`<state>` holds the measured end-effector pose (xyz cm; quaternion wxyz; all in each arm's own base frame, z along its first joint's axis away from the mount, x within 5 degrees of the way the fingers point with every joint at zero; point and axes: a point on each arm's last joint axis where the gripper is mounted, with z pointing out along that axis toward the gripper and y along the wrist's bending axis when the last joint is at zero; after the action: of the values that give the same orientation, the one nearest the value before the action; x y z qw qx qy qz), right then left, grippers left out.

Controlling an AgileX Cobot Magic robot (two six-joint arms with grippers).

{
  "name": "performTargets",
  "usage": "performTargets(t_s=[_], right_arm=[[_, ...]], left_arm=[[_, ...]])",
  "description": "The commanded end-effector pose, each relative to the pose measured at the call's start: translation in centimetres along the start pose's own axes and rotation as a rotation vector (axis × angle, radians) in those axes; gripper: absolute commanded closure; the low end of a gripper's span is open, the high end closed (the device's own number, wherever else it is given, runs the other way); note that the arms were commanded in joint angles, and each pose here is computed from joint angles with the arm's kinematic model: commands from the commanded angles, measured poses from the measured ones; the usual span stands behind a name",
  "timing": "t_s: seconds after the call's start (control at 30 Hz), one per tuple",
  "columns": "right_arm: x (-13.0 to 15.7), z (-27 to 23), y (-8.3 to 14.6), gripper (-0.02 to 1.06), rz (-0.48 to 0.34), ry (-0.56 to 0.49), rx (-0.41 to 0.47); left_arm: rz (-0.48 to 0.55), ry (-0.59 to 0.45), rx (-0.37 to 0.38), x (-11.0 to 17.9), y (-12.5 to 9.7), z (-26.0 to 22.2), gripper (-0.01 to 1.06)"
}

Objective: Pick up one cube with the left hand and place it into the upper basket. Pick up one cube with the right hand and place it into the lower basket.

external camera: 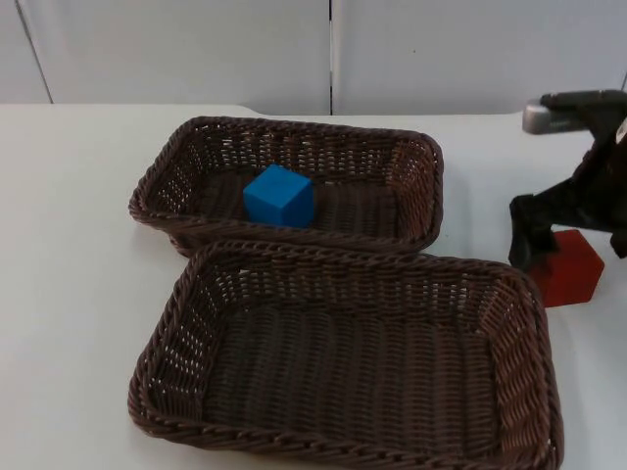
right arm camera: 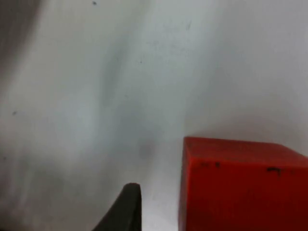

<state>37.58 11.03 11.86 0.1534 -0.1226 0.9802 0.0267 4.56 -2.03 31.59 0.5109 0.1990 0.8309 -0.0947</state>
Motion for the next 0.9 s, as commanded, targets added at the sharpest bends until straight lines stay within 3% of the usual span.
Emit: performTargets(t_s=[0.0,0.37,0.5,0.57,0.6,0.63,0.77,0.87], right_arm=[[0.0,0.8,0.2,-0.01,-0.011,0.001,0.002],[-0.2,1.3,0.4,0.00,0.020,-0.025,-0.015],[-0.2,1.3,0.4,0.08,0.020,-0.021,-0.015],[-0.1,1.3,0.4,0.27,0.020,-0.018,-0.015],[-0.1,1.3,0.4,0.43,0.020,-0.017,-0.015],[-0.1,1.3,0.4,0.43,0.020,-0.017,-0.015],[-0.2,0.5,0.4,0.96,0.020,-0.011,-0.016],[-0.3,-0.5,0.4,1.05,0.016,-0.014,-0.015]], left_arm=[[-0.003,-0.005,-0.001,0.1,0.0,0.0,0.08],[-0.003,-0.010,-0.001,0.0,0.0,0.0,0.08],[-0.003,-0.010,-0.001,0.0,0.0,0.0,0.08],[-0.003,-0.010,-0.001,0.0,0.0,0.0,0.08],[-0.003,-0.010,-0.001,0.0,0.0,0.0,0.08],[-0.003,-0.010,-0.001,0.0,0.0,0.0,0.08],[-0.003,-0.010,-0.001,0.0,0.0,0.0,0.08],[-0.003,-0.010,-0.001,0.0,0.0,0.0,0.08]])
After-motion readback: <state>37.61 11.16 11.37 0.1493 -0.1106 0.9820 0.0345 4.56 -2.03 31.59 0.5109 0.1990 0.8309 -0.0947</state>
